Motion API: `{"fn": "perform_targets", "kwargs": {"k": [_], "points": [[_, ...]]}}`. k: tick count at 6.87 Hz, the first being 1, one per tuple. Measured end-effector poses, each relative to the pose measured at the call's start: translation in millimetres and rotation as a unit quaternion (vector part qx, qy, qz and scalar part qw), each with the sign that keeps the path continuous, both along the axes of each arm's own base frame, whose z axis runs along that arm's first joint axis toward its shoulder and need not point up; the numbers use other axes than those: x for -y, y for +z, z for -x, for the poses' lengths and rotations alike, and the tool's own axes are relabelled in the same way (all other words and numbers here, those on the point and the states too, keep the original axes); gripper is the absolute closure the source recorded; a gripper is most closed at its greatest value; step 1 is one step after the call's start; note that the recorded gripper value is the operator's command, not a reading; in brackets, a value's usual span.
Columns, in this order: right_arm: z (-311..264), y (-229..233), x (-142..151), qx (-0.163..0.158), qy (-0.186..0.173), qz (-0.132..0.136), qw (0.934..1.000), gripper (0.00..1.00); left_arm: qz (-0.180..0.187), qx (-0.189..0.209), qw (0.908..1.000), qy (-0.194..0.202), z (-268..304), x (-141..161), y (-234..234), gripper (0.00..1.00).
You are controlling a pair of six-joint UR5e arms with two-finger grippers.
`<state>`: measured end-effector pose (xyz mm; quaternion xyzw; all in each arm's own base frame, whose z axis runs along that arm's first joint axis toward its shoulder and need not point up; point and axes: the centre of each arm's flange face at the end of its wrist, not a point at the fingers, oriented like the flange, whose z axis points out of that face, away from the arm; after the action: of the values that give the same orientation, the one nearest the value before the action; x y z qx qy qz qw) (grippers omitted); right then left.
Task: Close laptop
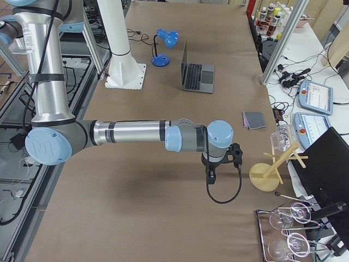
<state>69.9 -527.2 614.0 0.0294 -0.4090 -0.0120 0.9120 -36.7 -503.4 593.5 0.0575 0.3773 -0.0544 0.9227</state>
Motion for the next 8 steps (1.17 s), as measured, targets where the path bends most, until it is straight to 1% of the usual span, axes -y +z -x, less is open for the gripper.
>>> {"fn": "perform_targets", "kwargs": {"k": [3, 8], "points": [[-3.1, -6.4, -9.7, 0.003, 0.004, -0.005, 1.0, 0.0, 0.0, 0.0, 1.0, 0.001, -0.6, -2.8, 0.4, 0.02], [-2.7, -9.0, -10.7, 0.003, 0.004, -0.007, 1.0, 0.0, 0.002, 0.006, 1.0, 0.003, 0.0, -1.8, 6.6, 0.02]]}}
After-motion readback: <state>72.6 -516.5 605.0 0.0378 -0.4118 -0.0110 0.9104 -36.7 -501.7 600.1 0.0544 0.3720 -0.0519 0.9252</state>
